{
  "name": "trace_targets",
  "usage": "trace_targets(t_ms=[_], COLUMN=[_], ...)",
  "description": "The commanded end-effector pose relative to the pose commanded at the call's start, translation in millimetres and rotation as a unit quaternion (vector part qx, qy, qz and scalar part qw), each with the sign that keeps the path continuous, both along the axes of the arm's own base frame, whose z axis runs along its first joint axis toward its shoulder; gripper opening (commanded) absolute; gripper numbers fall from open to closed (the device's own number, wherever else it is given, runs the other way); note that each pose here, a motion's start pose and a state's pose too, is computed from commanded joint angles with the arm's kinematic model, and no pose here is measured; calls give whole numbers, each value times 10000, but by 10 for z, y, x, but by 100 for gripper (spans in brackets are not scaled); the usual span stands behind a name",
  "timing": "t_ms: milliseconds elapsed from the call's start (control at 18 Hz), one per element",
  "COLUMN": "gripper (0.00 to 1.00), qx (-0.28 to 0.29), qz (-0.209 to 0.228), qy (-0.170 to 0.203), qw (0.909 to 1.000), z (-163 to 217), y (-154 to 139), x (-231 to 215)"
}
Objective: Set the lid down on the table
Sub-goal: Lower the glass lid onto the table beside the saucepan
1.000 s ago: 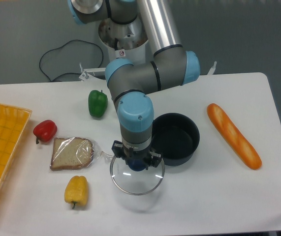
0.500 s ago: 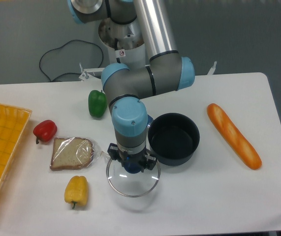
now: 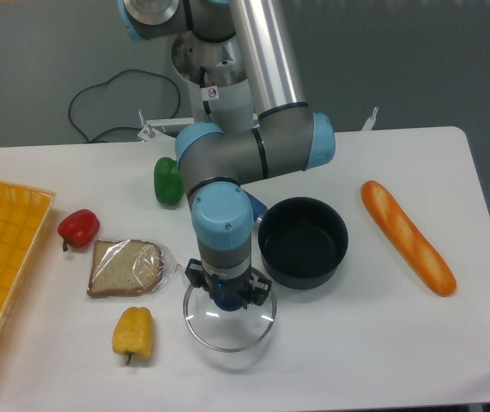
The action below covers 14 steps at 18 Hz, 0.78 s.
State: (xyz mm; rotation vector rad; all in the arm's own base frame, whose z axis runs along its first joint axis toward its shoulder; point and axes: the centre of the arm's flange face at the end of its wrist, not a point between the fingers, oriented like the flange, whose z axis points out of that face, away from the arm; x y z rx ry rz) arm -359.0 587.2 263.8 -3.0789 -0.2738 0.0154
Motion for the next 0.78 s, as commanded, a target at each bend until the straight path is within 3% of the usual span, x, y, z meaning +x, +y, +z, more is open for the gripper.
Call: trace_targets(t_ms=[778], gripper=[59], qx=[-101], qz=[-22], qy=[-71], qw=[9999], z=[-177], y=[11], x=[-14])
